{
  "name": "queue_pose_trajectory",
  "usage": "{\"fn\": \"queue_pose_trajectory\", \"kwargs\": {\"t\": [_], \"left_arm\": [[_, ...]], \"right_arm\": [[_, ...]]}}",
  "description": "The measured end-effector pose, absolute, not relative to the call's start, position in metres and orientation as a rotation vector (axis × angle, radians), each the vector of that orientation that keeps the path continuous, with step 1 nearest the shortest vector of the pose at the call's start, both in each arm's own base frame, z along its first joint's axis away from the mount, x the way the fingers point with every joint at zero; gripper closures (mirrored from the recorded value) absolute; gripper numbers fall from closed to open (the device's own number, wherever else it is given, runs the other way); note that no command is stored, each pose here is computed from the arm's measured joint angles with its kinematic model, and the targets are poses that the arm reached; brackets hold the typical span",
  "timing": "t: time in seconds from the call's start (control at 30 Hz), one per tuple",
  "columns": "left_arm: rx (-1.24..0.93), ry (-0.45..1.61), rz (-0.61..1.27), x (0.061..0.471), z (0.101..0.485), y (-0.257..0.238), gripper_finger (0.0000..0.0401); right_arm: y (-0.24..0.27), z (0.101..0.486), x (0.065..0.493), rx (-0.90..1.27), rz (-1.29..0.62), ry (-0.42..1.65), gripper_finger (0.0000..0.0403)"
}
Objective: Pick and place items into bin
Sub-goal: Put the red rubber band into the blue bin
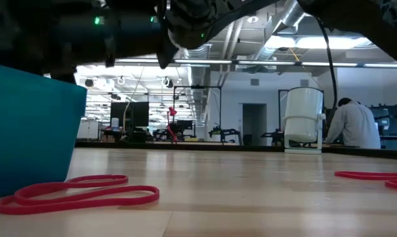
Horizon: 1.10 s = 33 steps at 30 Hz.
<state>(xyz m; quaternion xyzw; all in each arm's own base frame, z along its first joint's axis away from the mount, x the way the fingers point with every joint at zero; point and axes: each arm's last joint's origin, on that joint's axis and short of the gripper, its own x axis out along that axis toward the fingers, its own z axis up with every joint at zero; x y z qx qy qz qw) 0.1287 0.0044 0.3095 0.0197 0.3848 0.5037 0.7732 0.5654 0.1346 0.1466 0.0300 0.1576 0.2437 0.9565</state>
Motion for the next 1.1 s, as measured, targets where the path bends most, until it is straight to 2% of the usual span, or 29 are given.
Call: {"fn": "queue_pose_trajectory", "kwargs": {"t": [0.1,0.23,0.53,0.67,0.83,0.97,1.1], "left_arm": [[0.043,0.833,1.091,0.129,0.31,0.004,0.0316],[0.042,0.833,1.091,0.129,0.31,0.004,0.0316],[0.043,0.833,1.091,0.129,0.31,0.004,0.0316],[0.037,0.829,1.094,0.129,0.31,0.004,0.0316],[0.031,0.828,1.095,0.129,0.309,0.004,0.0316],[0.013,0.817,1.104,0.129,0.309,0.004,0.0316],[0.014,0.814,1.106,0.129,0.31,0.004,0.0316]], "right_arm": [[0.135,0.166,0.561,0.068,0.552,0.328,0.0301],[0.132,0.212,0.547,-0.007,0.599,0.356,0.0303],[0.092,0.298,0.492,0.016,0.532,0.628,0.0301],[0.056,0.344,0.454,0.053,0.46,0.712,0.0301],[0.022,0.401,0.385,0.122,0.316,0.825,0.0301],[0.021,0.412,0.347,0.089,0.126,0.878,0.0301],[0.049,0.381,0.321,0.119,0.166,0.913,0.0301]]}}
